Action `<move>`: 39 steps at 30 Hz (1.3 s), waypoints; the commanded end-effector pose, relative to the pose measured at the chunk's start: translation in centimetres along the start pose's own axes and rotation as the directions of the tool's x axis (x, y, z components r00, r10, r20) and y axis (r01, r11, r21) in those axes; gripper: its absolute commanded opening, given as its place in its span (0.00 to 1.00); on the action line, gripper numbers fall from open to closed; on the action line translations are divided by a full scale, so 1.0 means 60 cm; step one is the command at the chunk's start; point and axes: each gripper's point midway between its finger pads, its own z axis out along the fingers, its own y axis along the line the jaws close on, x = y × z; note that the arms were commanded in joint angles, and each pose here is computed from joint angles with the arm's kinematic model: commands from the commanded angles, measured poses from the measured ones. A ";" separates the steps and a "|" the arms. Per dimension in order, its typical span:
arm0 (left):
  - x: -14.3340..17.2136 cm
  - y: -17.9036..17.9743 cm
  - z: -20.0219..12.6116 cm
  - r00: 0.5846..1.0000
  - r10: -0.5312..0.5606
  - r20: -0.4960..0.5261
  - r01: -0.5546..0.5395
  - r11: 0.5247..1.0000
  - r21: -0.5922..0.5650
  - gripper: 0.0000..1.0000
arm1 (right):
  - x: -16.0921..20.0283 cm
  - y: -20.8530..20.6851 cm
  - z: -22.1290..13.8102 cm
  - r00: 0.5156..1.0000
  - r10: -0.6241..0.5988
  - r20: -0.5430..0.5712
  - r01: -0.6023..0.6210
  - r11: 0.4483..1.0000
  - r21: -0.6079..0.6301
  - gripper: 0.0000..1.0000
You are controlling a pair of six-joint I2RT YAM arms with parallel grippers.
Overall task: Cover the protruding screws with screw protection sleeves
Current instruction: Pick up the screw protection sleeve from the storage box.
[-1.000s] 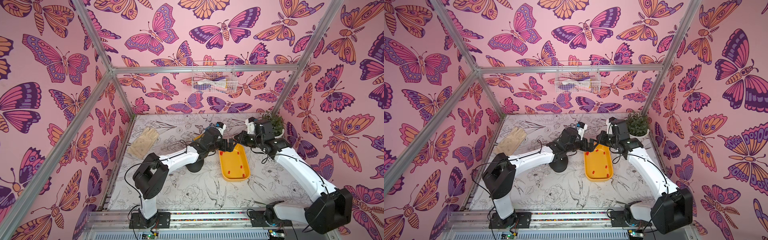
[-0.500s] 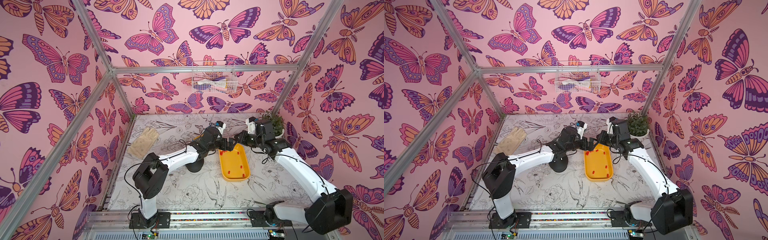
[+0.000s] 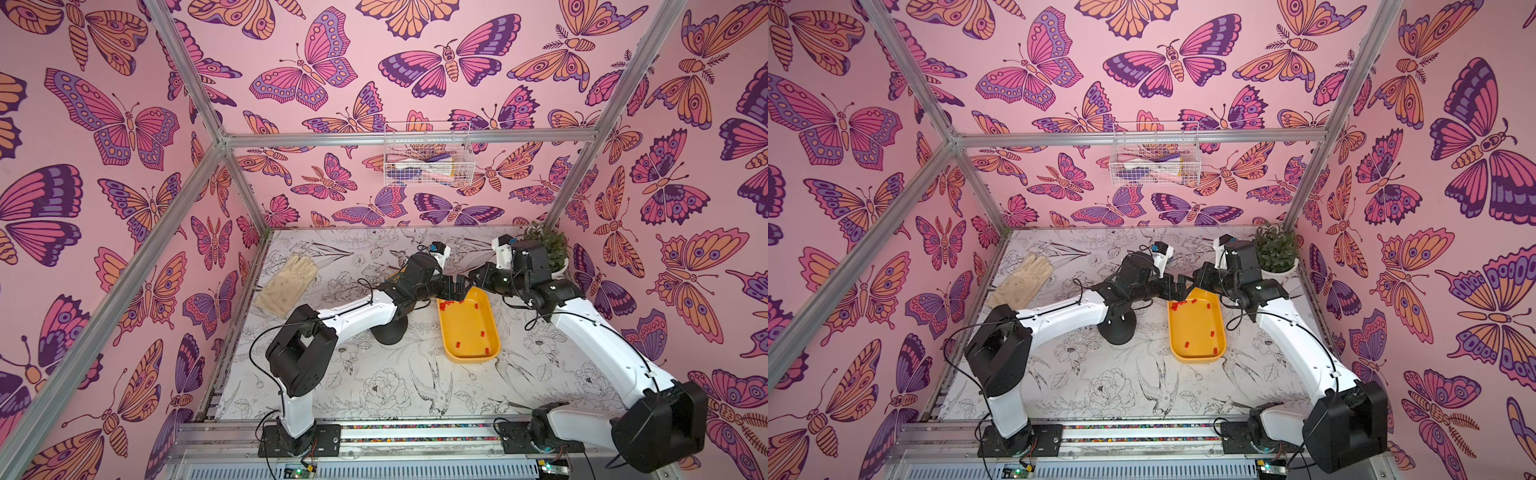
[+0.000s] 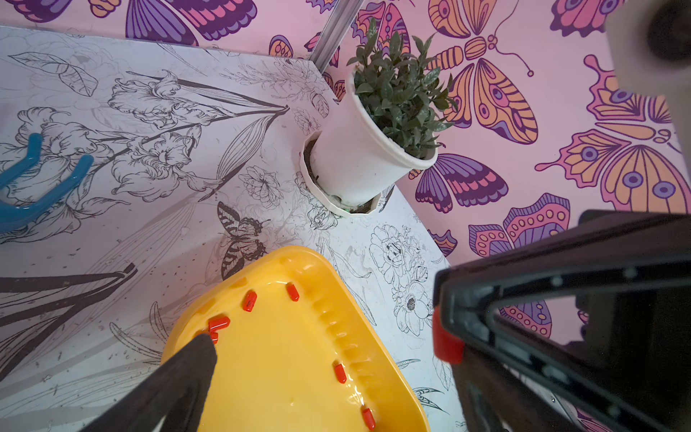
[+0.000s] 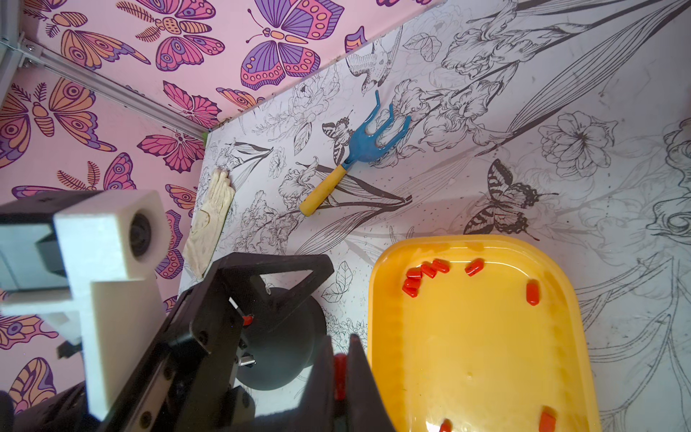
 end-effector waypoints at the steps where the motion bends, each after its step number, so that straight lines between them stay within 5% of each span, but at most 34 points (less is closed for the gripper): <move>1: -0.017 0.011 0.000 0.999 -0.010 0.033 0.010 1.000 -0.003 1.00 | 0.006 0.001 -0.006 1.000 0.010 -0.010 -0.010 1.000 -0.012 0.10; 39: -0.014 0.025 0.002 0.999 -0.028 0.032 0.029 0.999 -0.015 1.00 | 0.005 -0.002 -0.008 1.000 0.012 -0.006 -0.012 1.000 -0.017 0.10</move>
